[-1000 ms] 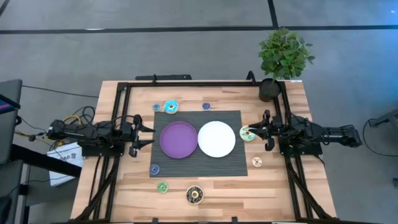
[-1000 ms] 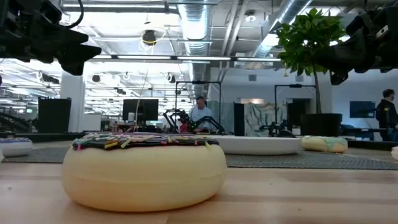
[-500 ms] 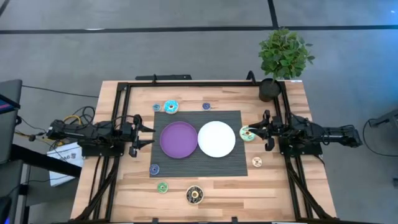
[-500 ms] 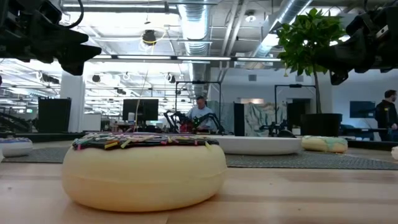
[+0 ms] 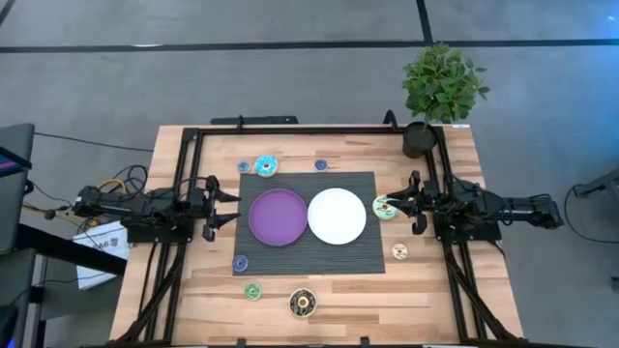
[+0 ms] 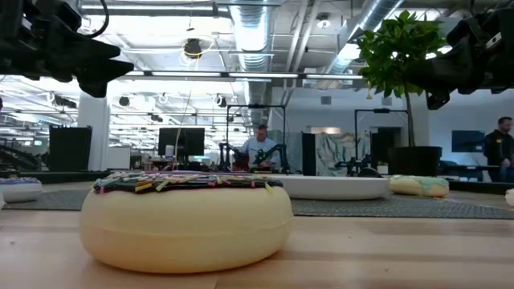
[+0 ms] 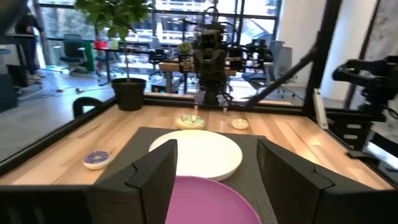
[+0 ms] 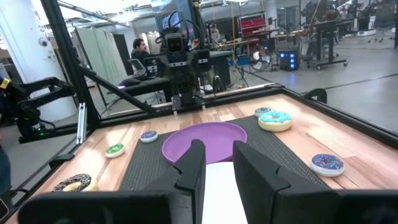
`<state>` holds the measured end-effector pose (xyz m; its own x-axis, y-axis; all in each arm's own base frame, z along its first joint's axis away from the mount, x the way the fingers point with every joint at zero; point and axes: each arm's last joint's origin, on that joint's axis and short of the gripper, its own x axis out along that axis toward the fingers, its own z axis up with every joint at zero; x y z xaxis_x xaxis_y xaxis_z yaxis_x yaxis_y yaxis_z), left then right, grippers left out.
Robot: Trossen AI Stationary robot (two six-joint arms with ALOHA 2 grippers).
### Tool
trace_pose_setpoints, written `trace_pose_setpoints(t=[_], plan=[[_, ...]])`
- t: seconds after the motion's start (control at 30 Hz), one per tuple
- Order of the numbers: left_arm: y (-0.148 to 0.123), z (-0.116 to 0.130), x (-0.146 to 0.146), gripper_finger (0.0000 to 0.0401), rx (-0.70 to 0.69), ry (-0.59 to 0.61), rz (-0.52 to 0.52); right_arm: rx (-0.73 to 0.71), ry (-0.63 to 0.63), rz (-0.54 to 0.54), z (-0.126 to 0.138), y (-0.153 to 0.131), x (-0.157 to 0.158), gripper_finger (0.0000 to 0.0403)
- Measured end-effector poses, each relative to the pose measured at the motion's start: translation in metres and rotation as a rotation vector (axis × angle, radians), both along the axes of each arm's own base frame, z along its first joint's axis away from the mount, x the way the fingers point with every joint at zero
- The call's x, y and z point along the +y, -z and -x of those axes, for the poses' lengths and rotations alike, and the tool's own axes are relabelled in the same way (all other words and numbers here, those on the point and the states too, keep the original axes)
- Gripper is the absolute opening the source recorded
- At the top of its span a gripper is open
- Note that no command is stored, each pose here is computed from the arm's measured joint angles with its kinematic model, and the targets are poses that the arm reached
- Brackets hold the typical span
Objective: Pick & Place donuts
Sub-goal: Put the large blue donut on the purple plate
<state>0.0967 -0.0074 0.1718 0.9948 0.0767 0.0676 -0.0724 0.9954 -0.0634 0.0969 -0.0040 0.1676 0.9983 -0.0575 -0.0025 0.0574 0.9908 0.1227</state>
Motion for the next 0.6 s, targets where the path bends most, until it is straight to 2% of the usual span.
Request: trace_pose_setpoints(t=[0.17,0.33,0.6], plan=[[-0.001,0.0,0.0,0.0213,-0.011,-0.006,0.064,0.0,0.0,0.0,0.0,0.0,0.0,0.0073],[-0.003,0.001,0.001,0.0212,-0.007,-0.016,0.07,0.0,-0.001,0.0,0.0,0.0,0.0,0.0073],[-0.045,-0.001,0.005,0.0212,0.015,-0.187,0.068,0.0,0.0,0.0,0.0,0.0,0.0,0.0073]])
